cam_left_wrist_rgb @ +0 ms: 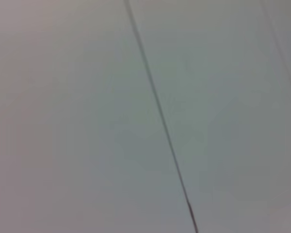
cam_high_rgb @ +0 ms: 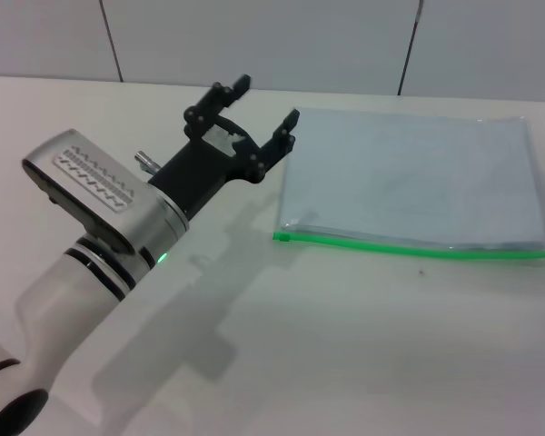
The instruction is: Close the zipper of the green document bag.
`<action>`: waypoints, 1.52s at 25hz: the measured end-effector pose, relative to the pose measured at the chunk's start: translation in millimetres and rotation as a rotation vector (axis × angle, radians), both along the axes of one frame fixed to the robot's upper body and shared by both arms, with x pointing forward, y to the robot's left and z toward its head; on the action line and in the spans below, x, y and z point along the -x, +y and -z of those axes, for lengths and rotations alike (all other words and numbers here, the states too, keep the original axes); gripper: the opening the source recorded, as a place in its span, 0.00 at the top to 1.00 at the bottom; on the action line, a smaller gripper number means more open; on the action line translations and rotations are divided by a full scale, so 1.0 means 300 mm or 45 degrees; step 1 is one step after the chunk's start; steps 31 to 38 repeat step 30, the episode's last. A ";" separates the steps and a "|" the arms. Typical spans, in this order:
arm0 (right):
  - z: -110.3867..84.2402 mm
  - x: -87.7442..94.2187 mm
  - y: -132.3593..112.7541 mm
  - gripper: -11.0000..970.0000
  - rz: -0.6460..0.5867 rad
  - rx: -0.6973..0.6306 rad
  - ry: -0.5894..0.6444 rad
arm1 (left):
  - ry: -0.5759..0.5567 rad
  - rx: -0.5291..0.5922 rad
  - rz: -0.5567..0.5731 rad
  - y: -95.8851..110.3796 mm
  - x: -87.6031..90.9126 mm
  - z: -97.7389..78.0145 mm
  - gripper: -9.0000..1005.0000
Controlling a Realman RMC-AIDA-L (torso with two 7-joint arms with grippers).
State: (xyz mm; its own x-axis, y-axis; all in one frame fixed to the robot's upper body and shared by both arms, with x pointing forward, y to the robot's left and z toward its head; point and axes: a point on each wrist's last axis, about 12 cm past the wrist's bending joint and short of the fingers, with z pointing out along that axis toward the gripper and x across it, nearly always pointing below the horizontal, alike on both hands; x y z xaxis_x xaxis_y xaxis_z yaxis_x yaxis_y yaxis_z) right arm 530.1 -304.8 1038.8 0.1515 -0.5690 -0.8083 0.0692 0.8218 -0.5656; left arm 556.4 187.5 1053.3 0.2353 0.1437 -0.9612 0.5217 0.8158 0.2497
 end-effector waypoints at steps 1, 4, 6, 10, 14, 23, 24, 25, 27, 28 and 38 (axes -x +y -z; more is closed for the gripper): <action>-0.001 -0.001 0.007 0.50 -0.030 -0.084 0.001 | 0.009 0.021 -0.005 0.003 -0.003 -0.002 0.36; -0.004 -0.008 0.025 0.37 -0.118 -0.333 0.016 | 0.024 0.073 -0.036 0.015 -0.013 -0.009 0.29; -0.003 -0.010 0.039 0.29 -0.184 -0.471 0.038 | 0.027 0.103 -0.077 0.028 -0.018 -0.012 0.26; -0.005 -0.012 0.078 0.17 -0.336 -0.679 0.086 | 0.056 0.202 -0.158 0.061 -0.019 -0.011 0.23; -0.011 -0.025 0.096 0.17 -0.397 -0.804 0.115 | 0.072 0.306 -0.235 0.093 -0.020 -0.015 0.23; -0.014 -0.027 0.094 0.17 -0.413 -0.822 0.118 | 0.079 0.331 -0.255 0.103 -0.017 -0.012 0.23; -0.014 -0.027 0.094 0.17 -0.413 -0.822 0.119 | 0.079 0.330 -0.255 0.103 -0.017 -0.012 0.23; -0.014 -0.027 0.094 0.17 -0.414 -0.821 0.119 | 0.079 0.329 -0.254 0.103 -0.017 -0.012 0.23; -0.014 -0.027 0.094 0.17 -0.414 -0.821 0.118 | 0.079 0.329 -0.255 0.103 -0.017 -0.012 0.23; -0.014 -0.027 0.094 0.17 -0.415 -0.822 0.117 | 0.079 0.329 -0.255 0.104 -0.017 -0.012 0.23; -0.014 -0.027 0.095 0.17 -0.415 -0.822 0.117 | 0.077 0.325 -0.255 0.105 -0.018 -0.012 0.23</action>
